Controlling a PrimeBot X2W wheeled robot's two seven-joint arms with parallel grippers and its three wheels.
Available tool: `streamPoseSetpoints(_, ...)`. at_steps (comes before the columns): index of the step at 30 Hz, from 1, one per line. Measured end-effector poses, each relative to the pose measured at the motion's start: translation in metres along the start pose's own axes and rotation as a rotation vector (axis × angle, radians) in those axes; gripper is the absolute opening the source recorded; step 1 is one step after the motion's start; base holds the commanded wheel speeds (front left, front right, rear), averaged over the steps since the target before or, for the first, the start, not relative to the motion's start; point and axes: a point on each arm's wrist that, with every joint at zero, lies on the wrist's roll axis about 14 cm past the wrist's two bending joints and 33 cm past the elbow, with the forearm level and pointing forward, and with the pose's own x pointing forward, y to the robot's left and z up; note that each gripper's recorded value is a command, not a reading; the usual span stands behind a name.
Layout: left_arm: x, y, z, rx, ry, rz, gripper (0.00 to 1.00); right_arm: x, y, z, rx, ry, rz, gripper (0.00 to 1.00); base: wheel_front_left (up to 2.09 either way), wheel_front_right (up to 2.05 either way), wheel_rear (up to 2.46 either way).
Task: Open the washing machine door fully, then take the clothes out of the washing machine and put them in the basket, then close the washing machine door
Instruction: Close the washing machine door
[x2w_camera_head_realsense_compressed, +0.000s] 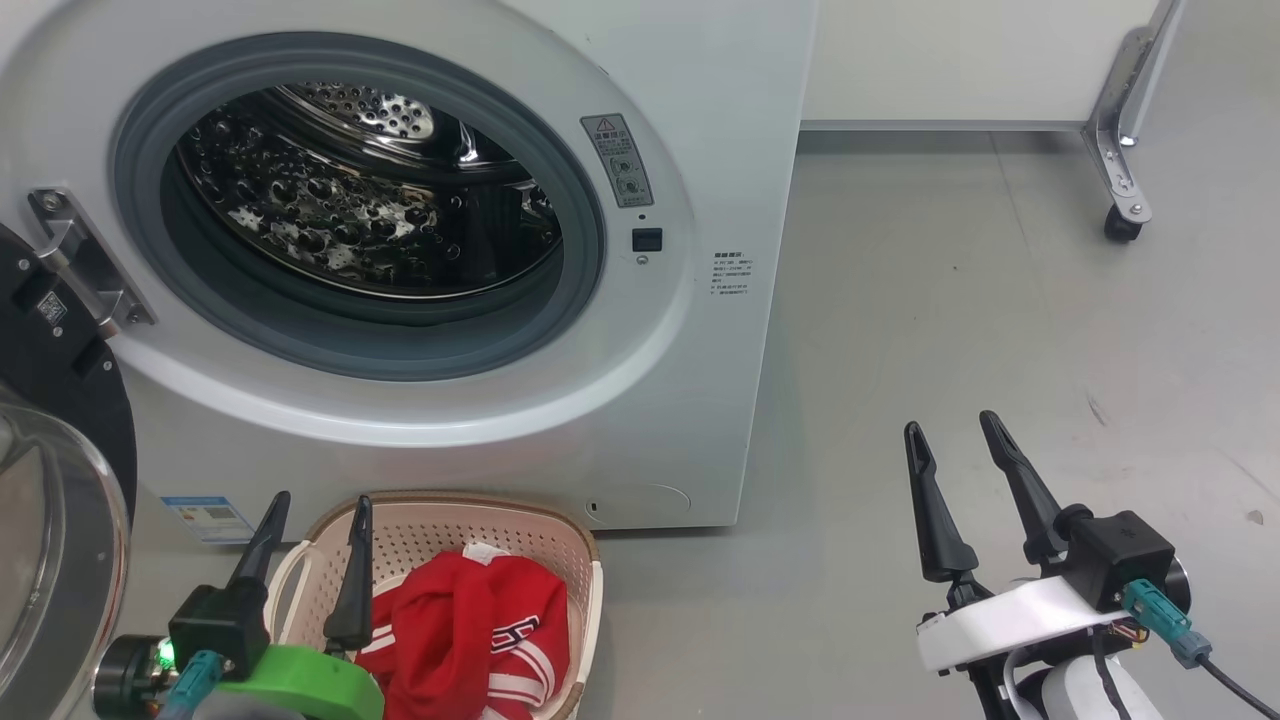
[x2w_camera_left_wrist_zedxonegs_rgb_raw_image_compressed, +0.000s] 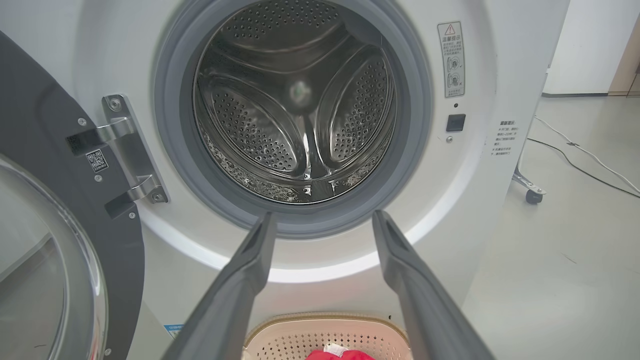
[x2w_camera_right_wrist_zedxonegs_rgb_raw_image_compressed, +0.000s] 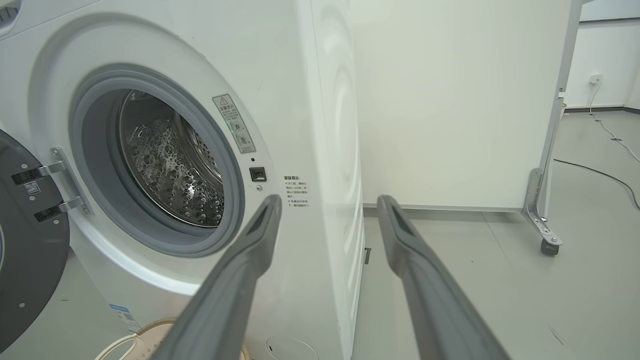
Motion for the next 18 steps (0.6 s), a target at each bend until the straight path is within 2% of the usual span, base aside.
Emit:
streamPoseSetpoints(9, 0.0004, 0.0009, 0.0005, 0.001, -0.002, 0.006, 1.0, 0.0004, 0.0001, -0.0006, 0.002, 0.001, -0.001, 1.0, -0.8, 0.8, 0.0)
streamPoseSetpoints(18, 0.0013, 0.0015, 0.0052, 0.0, -0.017, 0.009, 1.0, 0.0008, 0.0001, -0.0012, 0.004, 0.002, -0.001, 1.0, -1.16, 1.16, 0.0)
